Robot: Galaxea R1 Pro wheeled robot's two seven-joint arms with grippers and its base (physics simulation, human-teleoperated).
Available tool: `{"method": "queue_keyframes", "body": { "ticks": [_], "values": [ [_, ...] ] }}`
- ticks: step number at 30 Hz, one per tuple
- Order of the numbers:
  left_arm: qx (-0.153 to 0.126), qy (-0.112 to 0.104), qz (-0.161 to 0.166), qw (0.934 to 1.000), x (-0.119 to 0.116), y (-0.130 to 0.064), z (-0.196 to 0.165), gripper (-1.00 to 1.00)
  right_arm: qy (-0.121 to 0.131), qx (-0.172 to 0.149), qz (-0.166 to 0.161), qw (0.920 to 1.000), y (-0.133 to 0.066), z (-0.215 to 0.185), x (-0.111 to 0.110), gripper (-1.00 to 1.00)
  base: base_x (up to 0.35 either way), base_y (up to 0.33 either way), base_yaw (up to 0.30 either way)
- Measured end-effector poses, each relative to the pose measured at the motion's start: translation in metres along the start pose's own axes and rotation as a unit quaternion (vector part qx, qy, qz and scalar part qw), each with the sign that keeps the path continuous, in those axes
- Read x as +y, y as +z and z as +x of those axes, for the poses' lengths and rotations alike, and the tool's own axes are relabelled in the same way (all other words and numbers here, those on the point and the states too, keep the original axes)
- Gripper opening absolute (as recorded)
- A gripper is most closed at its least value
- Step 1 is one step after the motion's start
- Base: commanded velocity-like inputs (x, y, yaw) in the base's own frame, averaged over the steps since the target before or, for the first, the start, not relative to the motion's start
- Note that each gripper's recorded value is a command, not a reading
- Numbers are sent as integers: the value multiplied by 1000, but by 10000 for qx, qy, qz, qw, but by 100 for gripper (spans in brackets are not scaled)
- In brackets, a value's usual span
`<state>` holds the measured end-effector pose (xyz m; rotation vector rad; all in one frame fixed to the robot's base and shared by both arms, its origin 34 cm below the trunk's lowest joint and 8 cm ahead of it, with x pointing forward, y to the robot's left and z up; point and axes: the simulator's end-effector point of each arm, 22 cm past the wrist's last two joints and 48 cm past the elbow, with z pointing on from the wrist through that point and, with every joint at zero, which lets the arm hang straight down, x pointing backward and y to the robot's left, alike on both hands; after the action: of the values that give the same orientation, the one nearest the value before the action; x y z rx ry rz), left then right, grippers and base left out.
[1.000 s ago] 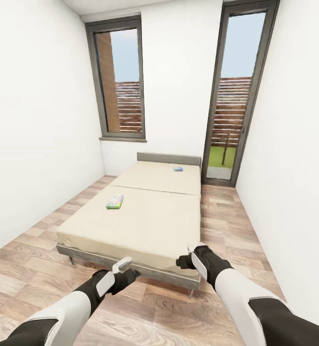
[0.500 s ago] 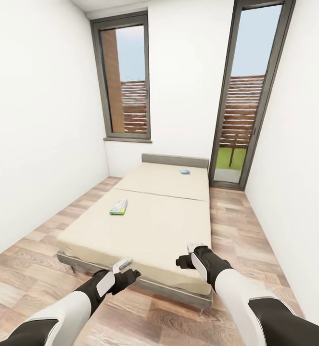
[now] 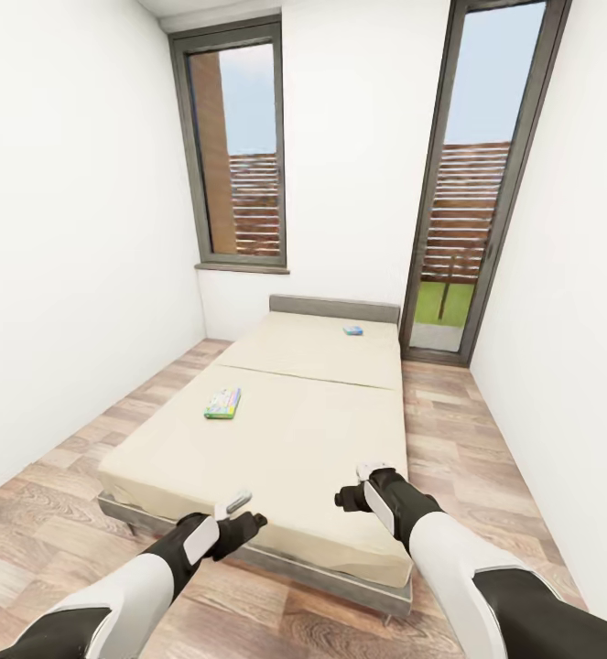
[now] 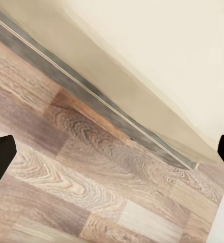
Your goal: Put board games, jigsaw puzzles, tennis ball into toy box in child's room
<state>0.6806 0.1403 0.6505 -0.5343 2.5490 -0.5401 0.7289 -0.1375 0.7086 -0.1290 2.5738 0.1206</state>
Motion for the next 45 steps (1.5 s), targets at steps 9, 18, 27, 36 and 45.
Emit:
{"method": "queue_keyframes", "body": {
  "ticks": [9,18,27,36,45],
  "values": [
    [-153,27,72,9999,-5,-3,-13,100,9,31,-12,10000,0,1,0,100,2,-44,44],
    [-174,39,85,9998,-5,-3,-14,100,1,38,-11,10000,0,1,1,100,0,-225,239],
    [-174,43,69,9998,-5,-3,-14,100,4,49,1,10000,0,2,0,100,0,-262,281],
    [-173,43,41,9998,-3,-3,-14,100,8,134,6,9999,0,6,0,100,0,-266,289],
    [-174,34,34,9998,-3,-3,-14,100,2,308,14,9995,-1,13,-1,100,0,-130,294]
  ]
}}
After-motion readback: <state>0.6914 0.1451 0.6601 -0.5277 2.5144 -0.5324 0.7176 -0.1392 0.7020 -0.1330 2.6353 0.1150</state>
